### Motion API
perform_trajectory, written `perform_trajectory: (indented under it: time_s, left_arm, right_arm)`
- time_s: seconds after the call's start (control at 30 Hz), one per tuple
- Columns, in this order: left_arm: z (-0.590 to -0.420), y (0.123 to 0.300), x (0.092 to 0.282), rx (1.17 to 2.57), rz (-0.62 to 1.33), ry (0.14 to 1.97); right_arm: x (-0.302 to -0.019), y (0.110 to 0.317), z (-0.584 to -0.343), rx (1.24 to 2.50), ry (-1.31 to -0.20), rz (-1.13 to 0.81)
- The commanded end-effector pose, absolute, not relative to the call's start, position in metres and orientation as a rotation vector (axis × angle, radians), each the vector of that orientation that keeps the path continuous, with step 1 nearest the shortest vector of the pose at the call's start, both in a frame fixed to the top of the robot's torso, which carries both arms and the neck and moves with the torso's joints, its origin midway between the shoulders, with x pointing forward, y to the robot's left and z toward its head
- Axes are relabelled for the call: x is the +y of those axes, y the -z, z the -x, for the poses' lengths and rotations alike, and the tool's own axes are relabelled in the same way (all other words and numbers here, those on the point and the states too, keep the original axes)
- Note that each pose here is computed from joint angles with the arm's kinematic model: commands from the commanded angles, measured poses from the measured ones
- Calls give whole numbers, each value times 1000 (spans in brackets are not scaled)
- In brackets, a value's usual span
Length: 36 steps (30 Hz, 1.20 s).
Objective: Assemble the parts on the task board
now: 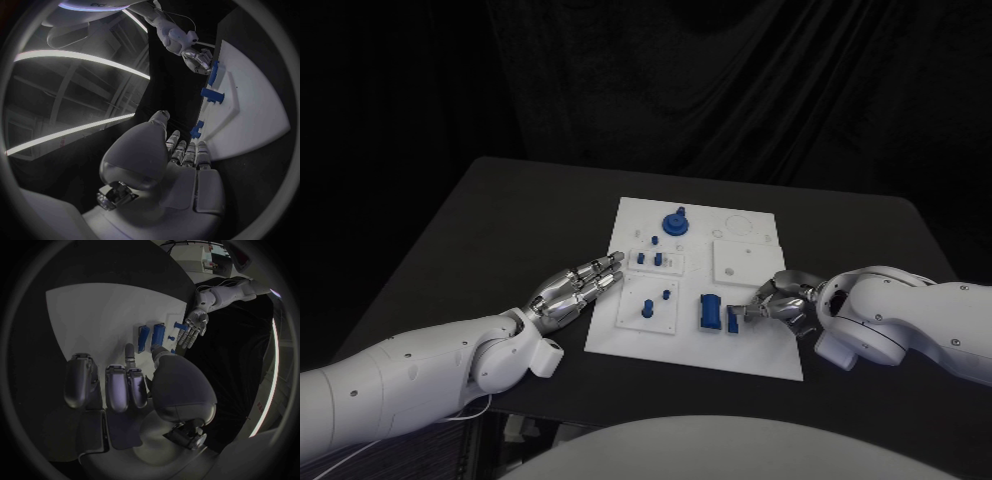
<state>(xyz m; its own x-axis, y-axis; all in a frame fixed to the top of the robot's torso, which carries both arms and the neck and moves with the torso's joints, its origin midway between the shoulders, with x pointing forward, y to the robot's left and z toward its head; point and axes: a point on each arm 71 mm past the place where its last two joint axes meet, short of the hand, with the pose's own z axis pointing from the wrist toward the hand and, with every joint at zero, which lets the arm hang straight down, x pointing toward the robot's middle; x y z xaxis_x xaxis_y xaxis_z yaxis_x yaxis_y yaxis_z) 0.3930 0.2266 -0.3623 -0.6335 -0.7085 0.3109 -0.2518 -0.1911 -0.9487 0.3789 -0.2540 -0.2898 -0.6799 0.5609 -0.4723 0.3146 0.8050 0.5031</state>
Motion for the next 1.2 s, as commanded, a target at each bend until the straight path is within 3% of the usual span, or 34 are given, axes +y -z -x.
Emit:
perform_trajectory:
  time_s: [0.03,0.37,1.2]
  left_arm:
    - [-390,366,226,1754,1127,1884]
    - [-389,366,227,1754,1128,1884]
    - [-388,366,227,1756,1130,1885]
  right_arm:
    - [-253,282,-381,2264,-534,-534]
    - [-255,282,-369,2235,-512,-408]
    - [-248,296,-365,2303,-497,-355]
